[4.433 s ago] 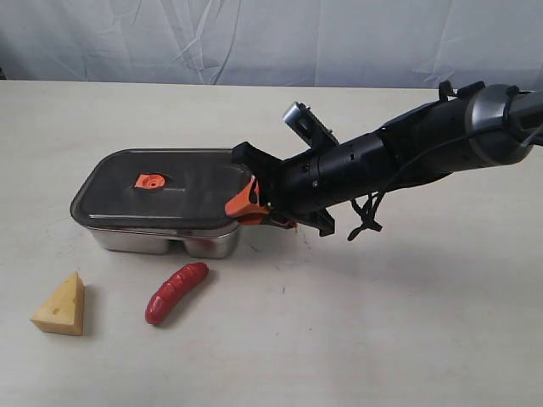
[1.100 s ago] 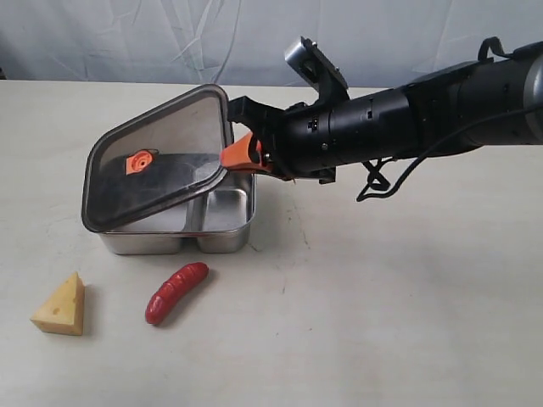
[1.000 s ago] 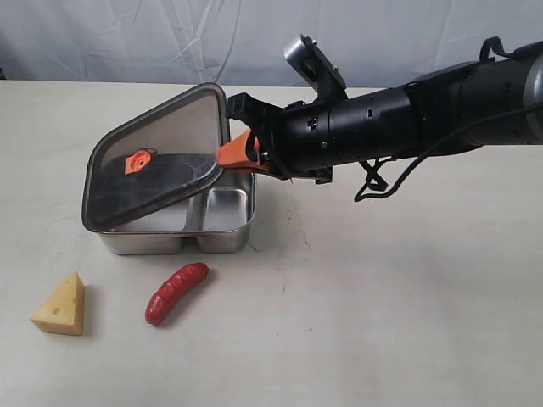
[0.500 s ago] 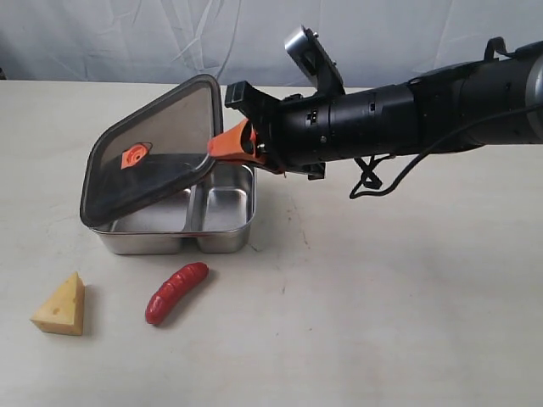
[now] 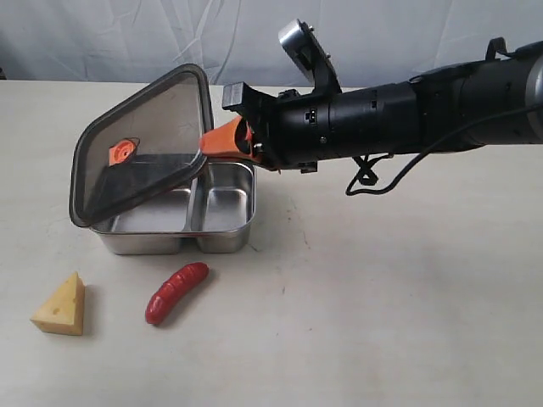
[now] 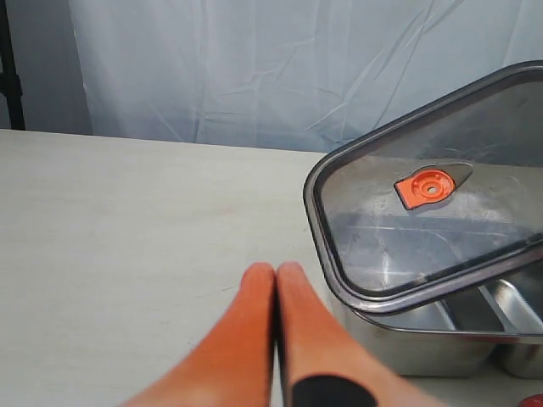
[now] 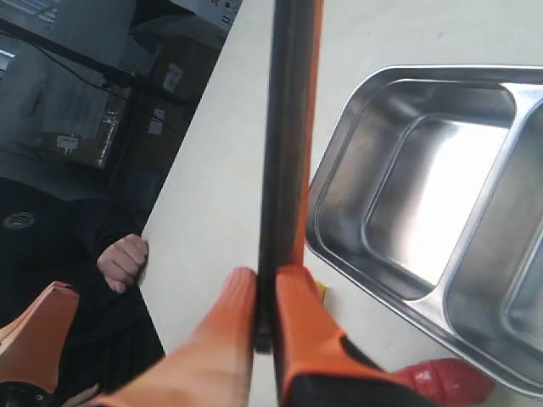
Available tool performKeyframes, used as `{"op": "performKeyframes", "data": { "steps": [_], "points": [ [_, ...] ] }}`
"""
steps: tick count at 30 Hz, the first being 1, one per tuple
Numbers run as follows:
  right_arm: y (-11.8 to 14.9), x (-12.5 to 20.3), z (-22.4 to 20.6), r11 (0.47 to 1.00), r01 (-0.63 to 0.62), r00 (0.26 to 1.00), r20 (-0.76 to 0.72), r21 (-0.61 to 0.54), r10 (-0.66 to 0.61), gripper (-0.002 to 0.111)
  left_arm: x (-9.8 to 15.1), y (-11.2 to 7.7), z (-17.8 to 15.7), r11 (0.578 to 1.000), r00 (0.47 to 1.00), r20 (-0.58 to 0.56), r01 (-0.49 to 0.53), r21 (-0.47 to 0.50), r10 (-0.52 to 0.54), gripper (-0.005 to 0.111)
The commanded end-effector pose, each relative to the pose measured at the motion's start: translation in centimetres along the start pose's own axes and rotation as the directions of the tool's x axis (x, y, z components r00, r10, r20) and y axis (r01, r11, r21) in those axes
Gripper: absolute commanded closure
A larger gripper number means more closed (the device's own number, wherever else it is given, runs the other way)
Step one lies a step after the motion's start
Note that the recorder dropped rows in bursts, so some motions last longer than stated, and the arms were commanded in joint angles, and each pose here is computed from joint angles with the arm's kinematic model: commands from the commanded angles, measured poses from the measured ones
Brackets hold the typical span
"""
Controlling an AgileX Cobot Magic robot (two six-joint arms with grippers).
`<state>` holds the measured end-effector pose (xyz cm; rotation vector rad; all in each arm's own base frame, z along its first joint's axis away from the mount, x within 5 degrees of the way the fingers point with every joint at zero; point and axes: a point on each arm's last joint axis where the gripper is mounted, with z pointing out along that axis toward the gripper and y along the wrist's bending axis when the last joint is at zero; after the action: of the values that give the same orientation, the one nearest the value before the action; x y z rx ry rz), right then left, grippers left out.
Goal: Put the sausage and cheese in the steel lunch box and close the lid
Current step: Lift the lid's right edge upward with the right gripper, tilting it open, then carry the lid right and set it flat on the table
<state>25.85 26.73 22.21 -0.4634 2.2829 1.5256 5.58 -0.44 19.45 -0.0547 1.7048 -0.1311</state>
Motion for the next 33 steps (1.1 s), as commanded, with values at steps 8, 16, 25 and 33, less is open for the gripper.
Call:
{"op": "performKeyframes", "data": {
  "steps": [8, 16, 25, 33],
  "points": [
    [1.7, -5.6, -4.6, 0.993, 0.114, 0.973, 0.203, -0.006, -0.111, 0.109, 0.0, 0.0, 0.0, 1.0, 1.0, 0.014, 0.01, 0.008, -0.01, 0.107],
    [1.2, -8.6, -11.5, 0.896, 0.321, 0.893, 0.218, 0.308, -0.395, 0.109, 0.0, 0.0, 0.0, 1.0, 1.0, 0.014, 0.01, 0.008, -0.01, 0.107],
    [3.7, -7.0, -16.9, 0.44, 0.665, 0.67, -0.222, 0.603, -0.708, 0.109, 0.0, 0.0, 0.0, 1.0, 1.0, 0.014, 0.01, 0.008, -0.01, 0.107],
    [1.2, -2.4, -16.8, 0.344, 0.842, 0.539, -0.679, 0.416, -0.498, 0.109, 0.0, 0.0, 0.0, 1.0, 1.0, 0.014, 0.01, 0.008, -0.01, 0.107]
  ]
}}
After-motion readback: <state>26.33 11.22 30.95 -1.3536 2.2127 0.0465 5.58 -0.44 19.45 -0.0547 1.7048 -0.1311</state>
